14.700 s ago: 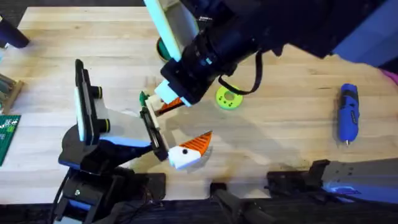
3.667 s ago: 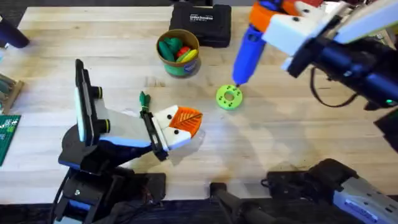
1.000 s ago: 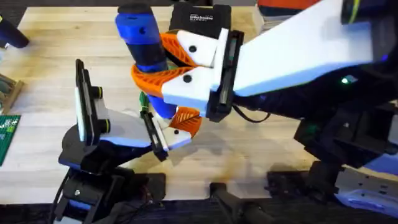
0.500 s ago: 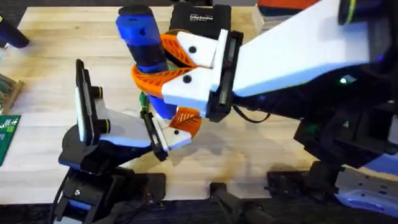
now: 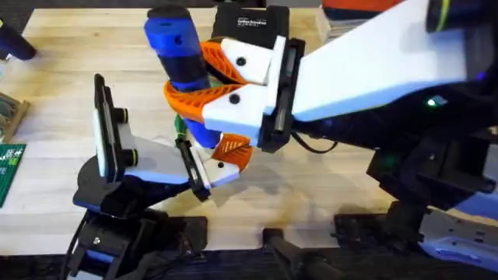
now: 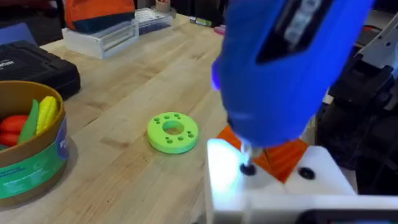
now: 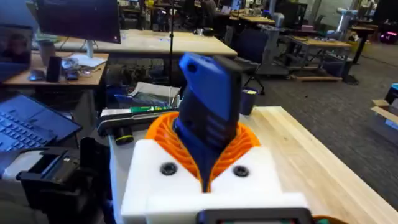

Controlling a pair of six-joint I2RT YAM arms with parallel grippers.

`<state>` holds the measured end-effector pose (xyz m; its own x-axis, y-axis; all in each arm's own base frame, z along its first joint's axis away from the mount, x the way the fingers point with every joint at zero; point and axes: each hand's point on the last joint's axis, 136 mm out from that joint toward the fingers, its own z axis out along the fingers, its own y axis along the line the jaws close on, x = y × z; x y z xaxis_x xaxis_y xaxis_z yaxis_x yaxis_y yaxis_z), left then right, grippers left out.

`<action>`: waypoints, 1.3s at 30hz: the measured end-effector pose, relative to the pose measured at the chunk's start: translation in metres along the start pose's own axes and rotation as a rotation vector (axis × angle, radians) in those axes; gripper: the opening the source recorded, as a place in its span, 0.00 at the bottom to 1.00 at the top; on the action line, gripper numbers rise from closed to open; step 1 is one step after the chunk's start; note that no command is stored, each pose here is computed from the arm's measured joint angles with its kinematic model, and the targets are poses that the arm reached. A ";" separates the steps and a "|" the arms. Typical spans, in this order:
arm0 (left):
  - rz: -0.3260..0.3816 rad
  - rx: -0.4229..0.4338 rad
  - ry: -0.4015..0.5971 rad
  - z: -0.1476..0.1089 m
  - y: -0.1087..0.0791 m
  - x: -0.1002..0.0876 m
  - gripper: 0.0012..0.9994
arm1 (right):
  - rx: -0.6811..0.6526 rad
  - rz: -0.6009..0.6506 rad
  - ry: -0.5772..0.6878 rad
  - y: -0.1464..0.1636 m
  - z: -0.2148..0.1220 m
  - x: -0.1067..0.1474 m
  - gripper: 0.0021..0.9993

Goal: Pick up the gripper from the table and insert it into the empty holder that is missing its gripper. Then pick up a screw, insert it into the mounting hole, and use the screwdriver to tighten it. Finally, clean up the table by picking up the vegetable and placing it into the bucket.

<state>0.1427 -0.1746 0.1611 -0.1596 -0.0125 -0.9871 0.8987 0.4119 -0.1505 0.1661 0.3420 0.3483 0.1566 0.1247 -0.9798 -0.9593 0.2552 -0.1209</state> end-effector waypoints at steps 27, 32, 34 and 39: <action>0.000 0.000 0.000 0.000 0.000 0.000 0.01 | 0.522 -0.467 0.721 -0.176 -0.125 0.123 0.03; 0.000 0.000 0.000 0.000 0.000 0.000 0.01 | 0.523 -0.600 1.119 -0.217 -0.201 0.181 0.03; 0.000 0.000 0.000 0.000 0.000 0.000 0.01 | 0.517 -0.630 1.224 -0.230 -0.225 0.196 0.03; 0.000 0.000 0.000 0.000 0.000 0.000 0.01 | 0.461 -0.648 1.395 -0.244 -0.264 0.227 0.03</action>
<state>0.1427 -0.1746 0.1611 -0.1596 -0.0125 -0.9871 0.8987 0.4119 -0.1506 0.3740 0.0546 0.1129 -0.0857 -0.9782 -0.1893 -0.6301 0.2004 -0.7503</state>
